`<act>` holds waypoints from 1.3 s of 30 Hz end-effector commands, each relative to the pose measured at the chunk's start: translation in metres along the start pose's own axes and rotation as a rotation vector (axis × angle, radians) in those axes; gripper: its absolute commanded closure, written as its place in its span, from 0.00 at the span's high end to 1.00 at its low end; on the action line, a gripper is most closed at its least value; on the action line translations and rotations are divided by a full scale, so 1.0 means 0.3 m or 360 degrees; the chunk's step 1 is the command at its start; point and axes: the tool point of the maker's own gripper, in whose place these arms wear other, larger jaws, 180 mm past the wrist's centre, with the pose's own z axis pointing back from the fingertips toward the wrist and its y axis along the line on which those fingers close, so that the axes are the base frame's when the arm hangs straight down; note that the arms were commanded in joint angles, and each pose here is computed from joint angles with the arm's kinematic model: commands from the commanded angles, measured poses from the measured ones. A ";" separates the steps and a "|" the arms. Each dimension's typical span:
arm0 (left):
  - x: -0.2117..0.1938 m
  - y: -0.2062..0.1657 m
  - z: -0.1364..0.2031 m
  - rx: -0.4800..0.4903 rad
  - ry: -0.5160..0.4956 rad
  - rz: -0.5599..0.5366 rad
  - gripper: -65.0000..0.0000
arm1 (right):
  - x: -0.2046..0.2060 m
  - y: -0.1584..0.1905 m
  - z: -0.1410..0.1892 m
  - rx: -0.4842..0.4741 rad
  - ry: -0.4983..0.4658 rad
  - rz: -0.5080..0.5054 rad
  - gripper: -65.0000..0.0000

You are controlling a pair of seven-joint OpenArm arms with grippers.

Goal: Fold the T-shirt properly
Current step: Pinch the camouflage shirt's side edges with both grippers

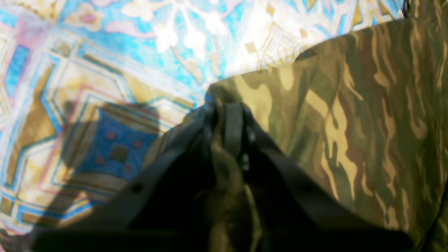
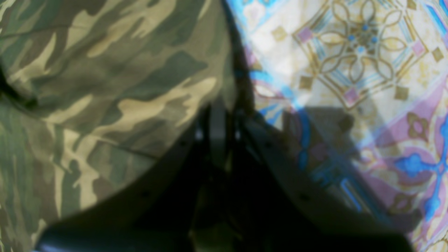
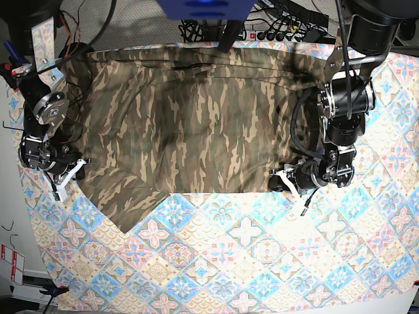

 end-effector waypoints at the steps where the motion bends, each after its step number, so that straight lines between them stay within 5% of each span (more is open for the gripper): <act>1: -0.043 0.019 0.009 0.0043 0.0148 -0.0076 0.05 | -0.025 -0.027 0.015 -0.0027 0.0097 0.0044 0.03; 16: 0.084 0.066 0.201 0.0369 0.0217 -0.0536 0.05 | 0.123 -0.083 0.058 -0.0177 -0.0076 0.0080 0.03; 35: -0.036 0.139 0.255 0.0442 0.0309 -0.0425 0.05 | 0.042 -0.211 0.290 -0.0704 0.0001 0.0249 0.03; 39: -0.052 0.159 0.286 0.0482 0.0329 -0.0441 0.05 | 0.017 -0.230 0.330 -0.0746 -0.0063 0.0160 0.03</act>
